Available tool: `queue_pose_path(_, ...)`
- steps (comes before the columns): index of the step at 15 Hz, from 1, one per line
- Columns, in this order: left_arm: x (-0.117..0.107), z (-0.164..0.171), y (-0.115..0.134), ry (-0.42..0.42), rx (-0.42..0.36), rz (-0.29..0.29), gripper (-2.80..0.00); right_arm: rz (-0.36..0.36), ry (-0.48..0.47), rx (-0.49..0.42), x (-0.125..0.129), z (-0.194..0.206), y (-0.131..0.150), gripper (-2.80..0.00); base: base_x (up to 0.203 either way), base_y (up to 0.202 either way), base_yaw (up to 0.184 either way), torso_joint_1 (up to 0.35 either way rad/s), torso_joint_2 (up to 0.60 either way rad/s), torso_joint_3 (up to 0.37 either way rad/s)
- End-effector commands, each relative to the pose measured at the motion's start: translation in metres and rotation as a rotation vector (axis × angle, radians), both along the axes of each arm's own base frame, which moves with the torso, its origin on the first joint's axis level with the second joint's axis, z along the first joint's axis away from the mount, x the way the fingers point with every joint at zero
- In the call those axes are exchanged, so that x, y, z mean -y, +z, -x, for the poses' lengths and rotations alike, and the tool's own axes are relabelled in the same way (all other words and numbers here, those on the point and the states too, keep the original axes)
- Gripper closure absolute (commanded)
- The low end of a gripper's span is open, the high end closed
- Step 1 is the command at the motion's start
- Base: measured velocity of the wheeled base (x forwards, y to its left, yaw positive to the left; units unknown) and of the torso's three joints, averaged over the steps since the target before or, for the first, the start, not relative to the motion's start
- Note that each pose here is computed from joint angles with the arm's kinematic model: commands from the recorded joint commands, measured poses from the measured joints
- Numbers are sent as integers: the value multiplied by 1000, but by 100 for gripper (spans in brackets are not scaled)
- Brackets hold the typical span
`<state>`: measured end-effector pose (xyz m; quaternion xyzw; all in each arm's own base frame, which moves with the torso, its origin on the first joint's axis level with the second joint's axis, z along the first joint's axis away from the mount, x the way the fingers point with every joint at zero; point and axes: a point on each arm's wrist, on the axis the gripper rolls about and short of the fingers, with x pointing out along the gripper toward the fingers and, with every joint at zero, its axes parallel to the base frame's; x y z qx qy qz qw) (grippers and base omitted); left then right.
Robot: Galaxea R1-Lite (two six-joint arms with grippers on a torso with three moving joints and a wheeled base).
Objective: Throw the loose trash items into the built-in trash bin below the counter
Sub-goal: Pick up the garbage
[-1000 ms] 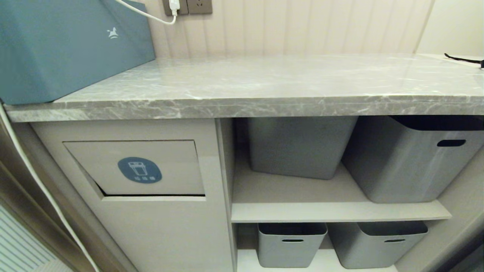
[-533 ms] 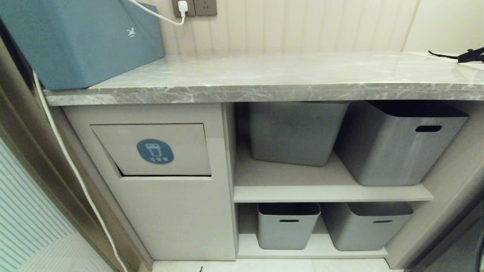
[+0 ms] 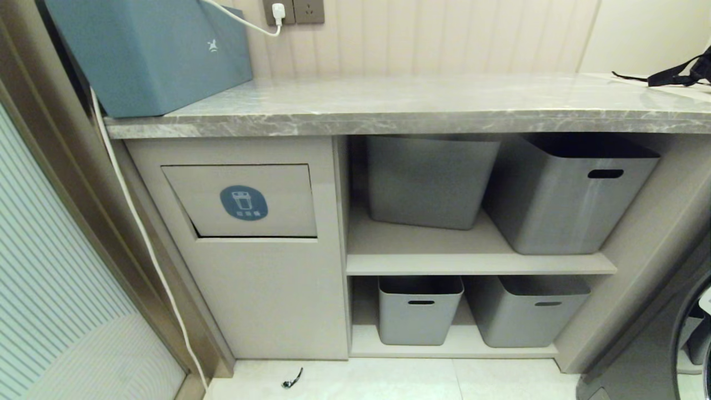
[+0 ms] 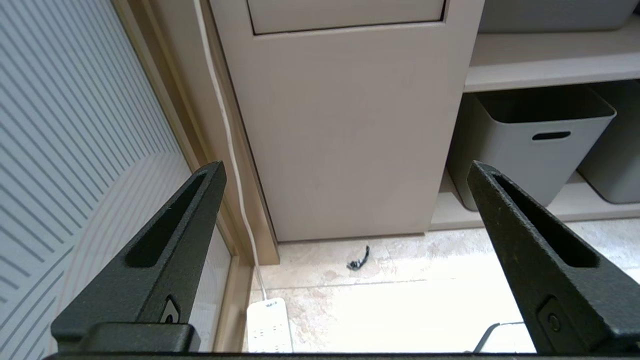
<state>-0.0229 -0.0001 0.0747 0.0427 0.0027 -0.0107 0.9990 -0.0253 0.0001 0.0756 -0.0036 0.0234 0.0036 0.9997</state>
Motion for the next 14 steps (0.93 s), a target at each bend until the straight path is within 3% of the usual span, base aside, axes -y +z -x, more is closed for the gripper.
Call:
queue_pose_path(1,0,0,0,-1,0,-4,-280,0,1,-1,0,0,0,0,0,0,0,0,0,0)
queue_pose_path(8,0,0,0,-3,-1,-6,-280,0,1,-1,0,0,0,0,0,0,0,0,0,-6)
queue_pose_path(14,0,0,0,-2,2,-6,-280,0,1,-2,0,0,0,0,0,0,0,3,3,-179)
